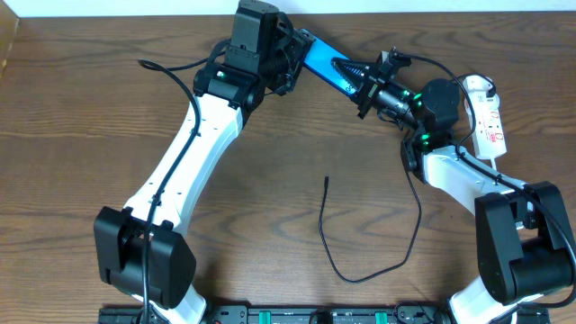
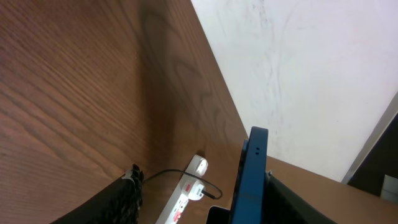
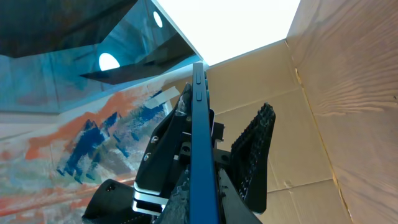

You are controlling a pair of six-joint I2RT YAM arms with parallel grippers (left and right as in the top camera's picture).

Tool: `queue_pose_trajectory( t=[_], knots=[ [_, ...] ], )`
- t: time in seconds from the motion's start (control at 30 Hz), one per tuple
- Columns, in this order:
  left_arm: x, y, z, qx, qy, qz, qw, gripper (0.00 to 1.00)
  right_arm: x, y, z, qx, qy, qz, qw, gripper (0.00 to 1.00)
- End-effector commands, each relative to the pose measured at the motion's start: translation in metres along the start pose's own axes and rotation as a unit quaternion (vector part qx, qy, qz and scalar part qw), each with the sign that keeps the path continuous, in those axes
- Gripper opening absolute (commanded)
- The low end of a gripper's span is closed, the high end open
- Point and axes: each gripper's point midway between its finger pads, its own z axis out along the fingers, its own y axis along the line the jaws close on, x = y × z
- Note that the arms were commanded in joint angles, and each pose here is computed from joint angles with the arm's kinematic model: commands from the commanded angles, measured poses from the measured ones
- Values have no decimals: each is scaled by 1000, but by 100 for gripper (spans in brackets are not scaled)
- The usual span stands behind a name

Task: Plug charger to phone and switch on socket
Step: 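Raise the phone with both grippers, tilting it toward the power strip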

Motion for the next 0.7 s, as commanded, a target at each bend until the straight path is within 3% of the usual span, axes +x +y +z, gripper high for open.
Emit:
queue_pose_trajectory(
  t=[0.0, 0.07, 0.2, 0.67],
  knots=[
    [-1, 2, 1, -2, -6, 4, 1000, 58, 7, 14, 4, -16, 8, -11, 1000, 1],
    [-1, 2, 1, -2, -6, 4, 1000, 57, 8, 14, 4, -16, 10, -11, 1000, 1],
    [-2, 2, 1, -2, -6, 4, 1000, 39, 15, 11, 8, -13, 18, -10, 1000, 1],
    [-2, 1, 1, -1, -6, 4, 1000, 13, 16, 10, 9, -12, 20, -9, 1000, 2]
  ],
)
